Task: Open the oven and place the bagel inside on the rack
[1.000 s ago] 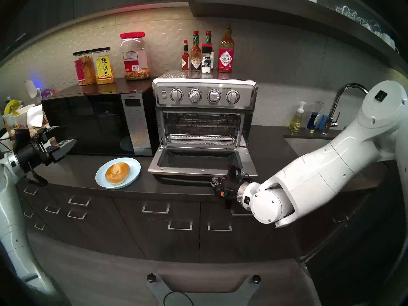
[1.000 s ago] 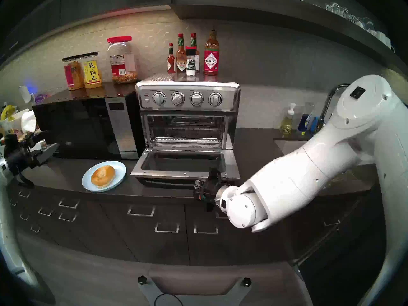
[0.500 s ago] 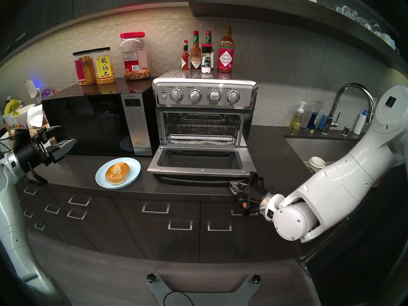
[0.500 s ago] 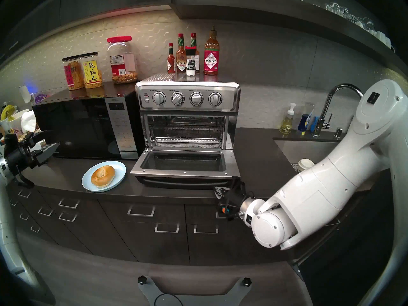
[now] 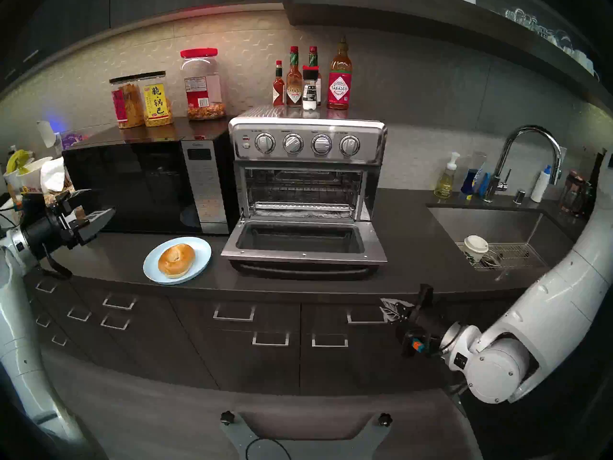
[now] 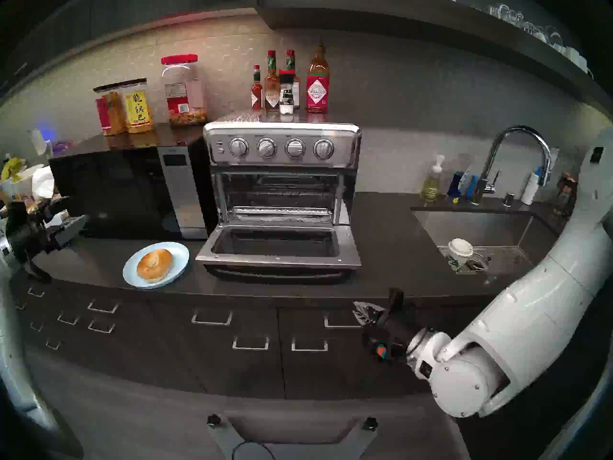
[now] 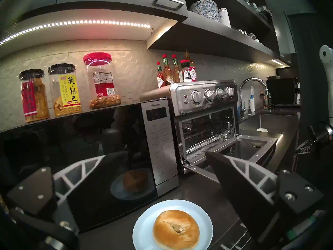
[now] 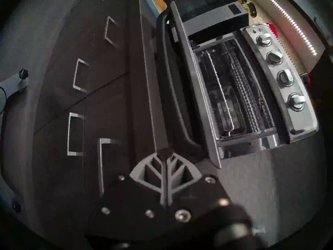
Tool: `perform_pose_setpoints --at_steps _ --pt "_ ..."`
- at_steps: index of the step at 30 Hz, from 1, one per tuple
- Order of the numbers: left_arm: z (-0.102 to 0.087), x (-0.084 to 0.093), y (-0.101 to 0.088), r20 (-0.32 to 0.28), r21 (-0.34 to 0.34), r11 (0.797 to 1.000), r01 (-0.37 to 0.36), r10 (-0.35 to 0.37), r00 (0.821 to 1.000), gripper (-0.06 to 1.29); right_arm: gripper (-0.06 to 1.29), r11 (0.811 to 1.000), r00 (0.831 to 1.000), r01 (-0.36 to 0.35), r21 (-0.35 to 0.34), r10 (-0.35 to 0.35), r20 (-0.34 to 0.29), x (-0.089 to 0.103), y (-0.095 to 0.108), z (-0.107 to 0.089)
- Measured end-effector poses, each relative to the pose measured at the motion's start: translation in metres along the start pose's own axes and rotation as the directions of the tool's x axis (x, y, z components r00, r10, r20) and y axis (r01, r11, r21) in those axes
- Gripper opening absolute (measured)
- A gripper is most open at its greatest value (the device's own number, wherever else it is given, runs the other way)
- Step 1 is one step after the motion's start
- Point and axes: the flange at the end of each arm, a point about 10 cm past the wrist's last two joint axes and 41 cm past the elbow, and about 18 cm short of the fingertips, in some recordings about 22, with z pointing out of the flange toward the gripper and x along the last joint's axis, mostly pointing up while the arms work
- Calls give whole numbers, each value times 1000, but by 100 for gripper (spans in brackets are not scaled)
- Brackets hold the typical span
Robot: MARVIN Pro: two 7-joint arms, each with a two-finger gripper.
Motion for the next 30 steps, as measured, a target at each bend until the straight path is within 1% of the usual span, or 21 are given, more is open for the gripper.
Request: perform_pose_setpoints --at_steps 5,11,17,20,24,28,30 --pt "0 0 0 0 0 1000 0 0 1000 125 -3 997 1000 -11 -71 11 -8 -9 10 -16" --pt "0 0 0 0 0 1000 0 0 1000 125 -3 987 999 -26 -158 22 -26 -24 26 -27" --pt "0 0 0 0 0 1000 0 0 1000 125 -3 973 997 -50 -227 36 -67 -35 46 -26" --pt "0 0 0 0 0 1000 0 0 1000 125 -3 962 994 -77 -261 52 -101 -39 61 -21" --pt "0 0 0 0 0 1000 0 0 1000 125 -3 954 987 -115 -277 79 -137 -39 74 -17" --pt "0 0 0 0 0 1000 0 0 1000 125 -3 951 978 -167 -261 126 -168 -40 82 -12" --pt "0 0 0 0 0 1000 0 0 1000 125 -3 947 970 -206 -248 163 -181 -40 86 -9"
